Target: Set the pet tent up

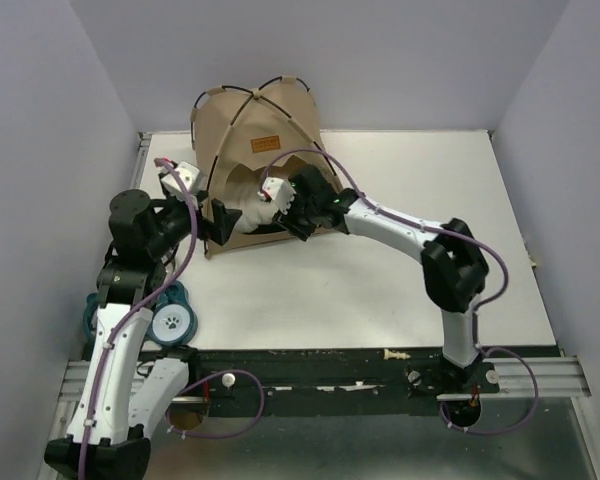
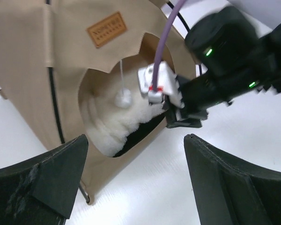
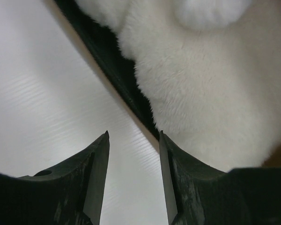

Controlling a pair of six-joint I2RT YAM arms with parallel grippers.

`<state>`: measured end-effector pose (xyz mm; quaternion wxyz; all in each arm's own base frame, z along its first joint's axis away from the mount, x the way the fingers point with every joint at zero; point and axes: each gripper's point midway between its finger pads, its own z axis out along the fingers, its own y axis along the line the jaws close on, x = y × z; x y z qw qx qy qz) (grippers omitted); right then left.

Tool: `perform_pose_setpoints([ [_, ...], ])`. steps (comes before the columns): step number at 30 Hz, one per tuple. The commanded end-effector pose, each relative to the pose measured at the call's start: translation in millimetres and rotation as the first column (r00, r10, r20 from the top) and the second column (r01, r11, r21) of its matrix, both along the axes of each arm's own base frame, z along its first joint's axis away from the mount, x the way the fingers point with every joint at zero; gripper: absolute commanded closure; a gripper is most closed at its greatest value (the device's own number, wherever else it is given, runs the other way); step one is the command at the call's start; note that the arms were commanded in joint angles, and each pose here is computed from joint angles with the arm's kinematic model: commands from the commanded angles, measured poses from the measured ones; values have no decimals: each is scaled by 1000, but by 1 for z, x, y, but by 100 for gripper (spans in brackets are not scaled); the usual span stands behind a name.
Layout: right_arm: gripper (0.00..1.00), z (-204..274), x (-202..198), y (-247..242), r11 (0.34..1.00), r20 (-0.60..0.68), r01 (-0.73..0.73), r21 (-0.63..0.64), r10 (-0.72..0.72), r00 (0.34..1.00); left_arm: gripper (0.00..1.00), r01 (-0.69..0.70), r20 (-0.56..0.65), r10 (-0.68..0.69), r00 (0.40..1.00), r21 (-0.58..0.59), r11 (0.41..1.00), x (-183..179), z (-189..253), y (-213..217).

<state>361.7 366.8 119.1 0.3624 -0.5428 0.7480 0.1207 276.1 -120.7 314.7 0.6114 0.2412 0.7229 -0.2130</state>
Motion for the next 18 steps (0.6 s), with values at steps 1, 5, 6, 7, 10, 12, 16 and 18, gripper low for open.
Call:
perform_pose_setpoints([
  [1, 47, -46, 56, -24, 971, 104, 170, -166, -154, 982, 1, -236, -169, 225, 960, -51, 970, -15, 4, 40],
  [5, 47, -40, 106, -41, 948, 158, 291, -132, -270, 950, 1, -468, -225, 465, 856, 43, 882, -16, -9, 96],
  [6, 47, -31, 113, -40, 947, 177, 302, -106, -281, 943, 1, -495, -240, 493, 836, 58, 867, -18, -14, 104],
  [7, 47, -23, 118, -41, 945, 197, 316, -88, -294, 935, 1, -504, -249, 504, 827, 71, 861, -20, -17, 109],
  [10, 38, -1, 122, -39, 947, 233, 319, -43, -301, 925, 2, -515, -306, 523, 795, 113, 850, -20, -34, 117],
  [12, 22, 4, 111, -36, 959, 193, 283, -30, -272, 943, 1, -521, -358, 547, 757, 175, 836, -16, -49, 127],
  [16, 8, 14, 65, -36, 988, 92, 151, 10, -151, 984, 1, -457, -424, 552, 718, 311, 833, -4, -70, 151],
  [18, 3, 18, 37, -39, 995, 29, 91, 26, -92, 995, 1, -436, -452, 564, 691, 361, 824, 3, -79, 167],
])
